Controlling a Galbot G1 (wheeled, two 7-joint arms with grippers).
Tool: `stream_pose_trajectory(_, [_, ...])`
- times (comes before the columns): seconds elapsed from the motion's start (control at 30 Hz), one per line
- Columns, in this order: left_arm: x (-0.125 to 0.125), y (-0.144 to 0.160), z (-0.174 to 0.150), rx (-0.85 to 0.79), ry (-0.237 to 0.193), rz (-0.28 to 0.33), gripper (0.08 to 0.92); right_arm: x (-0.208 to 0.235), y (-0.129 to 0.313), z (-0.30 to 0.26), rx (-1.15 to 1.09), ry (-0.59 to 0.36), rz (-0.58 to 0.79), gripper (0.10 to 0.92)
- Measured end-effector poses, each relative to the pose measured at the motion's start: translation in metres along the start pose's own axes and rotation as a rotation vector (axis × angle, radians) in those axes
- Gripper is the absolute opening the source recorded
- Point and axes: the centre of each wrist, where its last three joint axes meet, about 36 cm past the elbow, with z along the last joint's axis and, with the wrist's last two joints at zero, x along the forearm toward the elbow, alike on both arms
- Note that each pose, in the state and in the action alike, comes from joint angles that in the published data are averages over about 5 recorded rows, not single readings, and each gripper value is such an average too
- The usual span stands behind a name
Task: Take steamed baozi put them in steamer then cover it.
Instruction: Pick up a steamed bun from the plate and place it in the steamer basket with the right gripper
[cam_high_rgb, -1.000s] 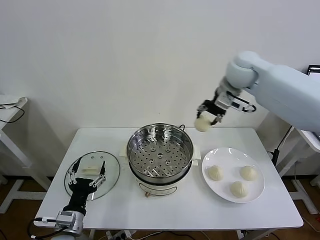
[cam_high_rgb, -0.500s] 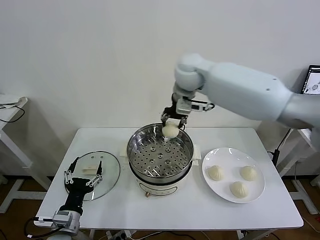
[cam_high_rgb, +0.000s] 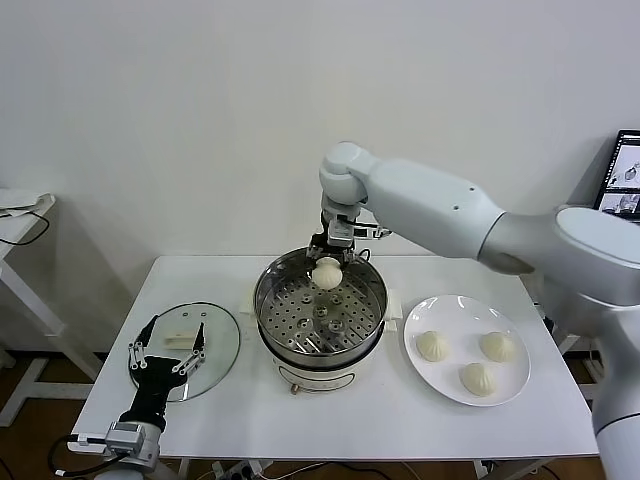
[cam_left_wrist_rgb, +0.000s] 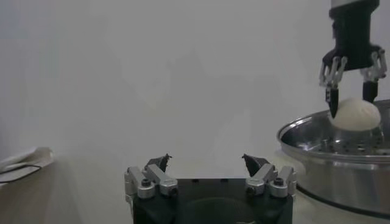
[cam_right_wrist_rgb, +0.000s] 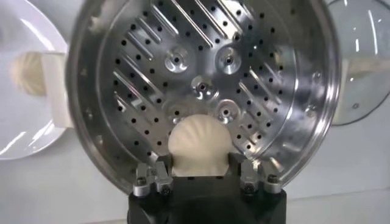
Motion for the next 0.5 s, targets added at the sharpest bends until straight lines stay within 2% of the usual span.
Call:
stream_pose_trajectory(0.23, [0.000, 0.000, -0.001, 0.000, -0.004, 0.000, 0.823, -0.019, -0.002, 0.003, -0.021, -0.006, -0.002, 0.635])
stream_pose_trajectory(0.5, [0.000, 0.000, -0.001, 0.001, -0.004, 0.001, 0.823, -0.023, 0.001, 0.005, -0.048, -0.007, 0.005, 0.808])
